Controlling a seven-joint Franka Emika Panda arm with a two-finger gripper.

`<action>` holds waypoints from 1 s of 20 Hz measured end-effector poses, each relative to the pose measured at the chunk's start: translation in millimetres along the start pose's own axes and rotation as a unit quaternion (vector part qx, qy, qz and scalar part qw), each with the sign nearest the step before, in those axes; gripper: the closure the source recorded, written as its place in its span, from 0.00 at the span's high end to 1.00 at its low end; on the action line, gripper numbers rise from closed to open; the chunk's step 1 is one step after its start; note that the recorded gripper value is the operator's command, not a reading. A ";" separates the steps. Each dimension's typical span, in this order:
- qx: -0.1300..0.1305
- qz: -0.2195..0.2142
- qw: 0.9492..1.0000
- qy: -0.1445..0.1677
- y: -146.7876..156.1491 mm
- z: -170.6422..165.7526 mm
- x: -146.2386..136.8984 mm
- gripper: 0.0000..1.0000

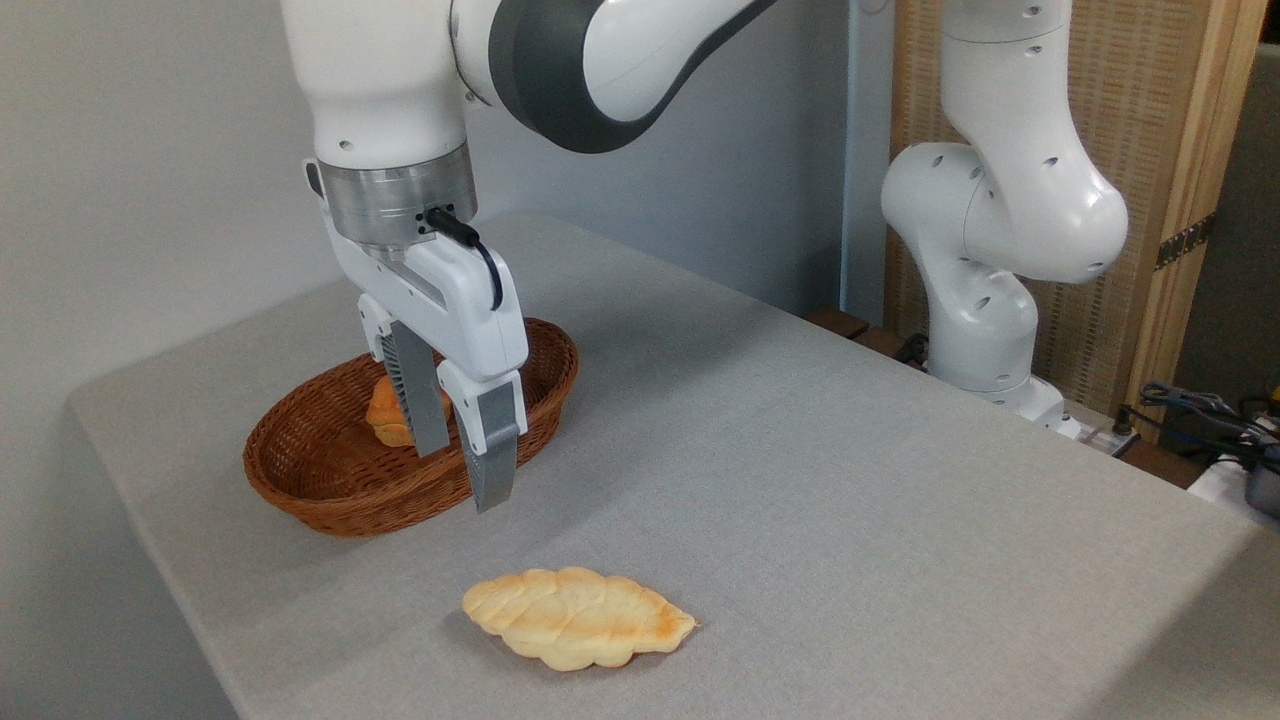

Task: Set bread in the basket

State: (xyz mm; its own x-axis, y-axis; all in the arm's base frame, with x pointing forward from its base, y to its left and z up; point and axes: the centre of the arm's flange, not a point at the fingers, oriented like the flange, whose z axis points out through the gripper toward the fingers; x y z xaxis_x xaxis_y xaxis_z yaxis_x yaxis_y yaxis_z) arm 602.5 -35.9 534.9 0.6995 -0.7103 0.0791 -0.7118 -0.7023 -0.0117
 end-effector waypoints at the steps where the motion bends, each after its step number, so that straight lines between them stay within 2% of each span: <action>1: 0.000 0.000 1.000 0.000 0.0 0.0 0.0 1.00; 18: 0.000 -0.003 1.000 0.000 -2.5 0.1 -2.3 1.00; 20: -0.001 0.012 1.000 -0.002 -2.2 1.7 -2.6 1.00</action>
State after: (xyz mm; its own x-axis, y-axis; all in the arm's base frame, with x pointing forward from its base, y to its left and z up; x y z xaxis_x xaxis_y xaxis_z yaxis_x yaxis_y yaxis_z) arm 602.4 -32.6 533.1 0.6830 -0.7265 0.0757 -0.7279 -0.6856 -0.0118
